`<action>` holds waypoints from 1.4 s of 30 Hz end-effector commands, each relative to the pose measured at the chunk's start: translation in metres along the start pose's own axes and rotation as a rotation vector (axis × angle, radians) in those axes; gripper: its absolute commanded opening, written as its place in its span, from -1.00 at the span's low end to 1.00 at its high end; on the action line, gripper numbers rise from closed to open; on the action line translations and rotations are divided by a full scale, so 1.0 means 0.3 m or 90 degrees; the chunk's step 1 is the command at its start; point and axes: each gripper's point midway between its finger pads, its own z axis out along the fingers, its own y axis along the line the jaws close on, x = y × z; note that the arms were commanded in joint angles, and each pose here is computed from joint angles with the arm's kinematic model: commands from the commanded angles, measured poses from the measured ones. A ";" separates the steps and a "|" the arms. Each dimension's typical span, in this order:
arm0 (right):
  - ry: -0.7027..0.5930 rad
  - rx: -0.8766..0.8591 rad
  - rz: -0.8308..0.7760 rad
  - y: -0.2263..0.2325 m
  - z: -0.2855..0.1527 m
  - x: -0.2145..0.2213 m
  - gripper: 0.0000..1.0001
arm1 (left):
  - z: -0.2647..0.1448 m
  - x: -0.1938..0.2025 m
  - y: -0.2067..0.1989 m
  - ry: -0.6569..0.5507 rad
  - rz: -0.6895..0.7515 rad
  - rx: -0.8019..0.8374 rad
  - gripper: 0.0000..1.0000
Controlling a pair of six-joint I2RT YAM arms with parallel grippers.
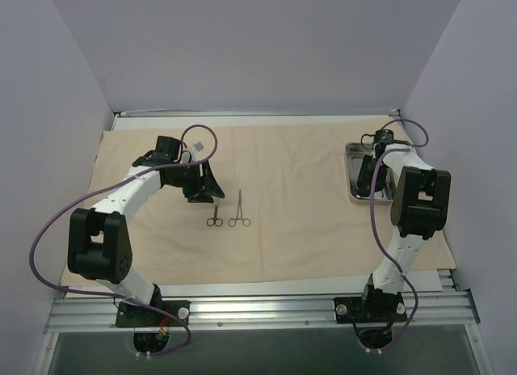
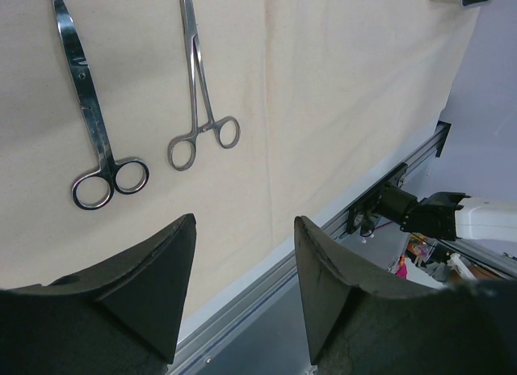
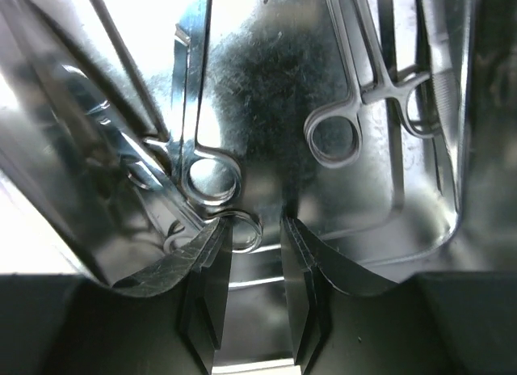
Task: Open and lay out the surgical kit
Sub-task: Pick up the medical item from the container.
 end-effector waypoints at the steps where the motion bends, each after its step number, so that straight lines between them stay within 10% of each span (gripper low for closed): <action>1: 0.030 0.025 -0.005 -0.031 0.048 0.035 -0.37 | -0.025 -0.025 -0.033 -0.017 0.025 0.017 0.21; 17: 0.017 0.032 -0.026 -0.037 0.030 0.001 -1.00 | -0.032 -0.021 -0.039 -0.024 0.021 0.019 0.21; 42: -0.095 -0.071 0.110 -0.016 -0.322 -0.102 -1.00 | -0.078 -0.086 -0.180 -0.040 0.080 0.108 0.23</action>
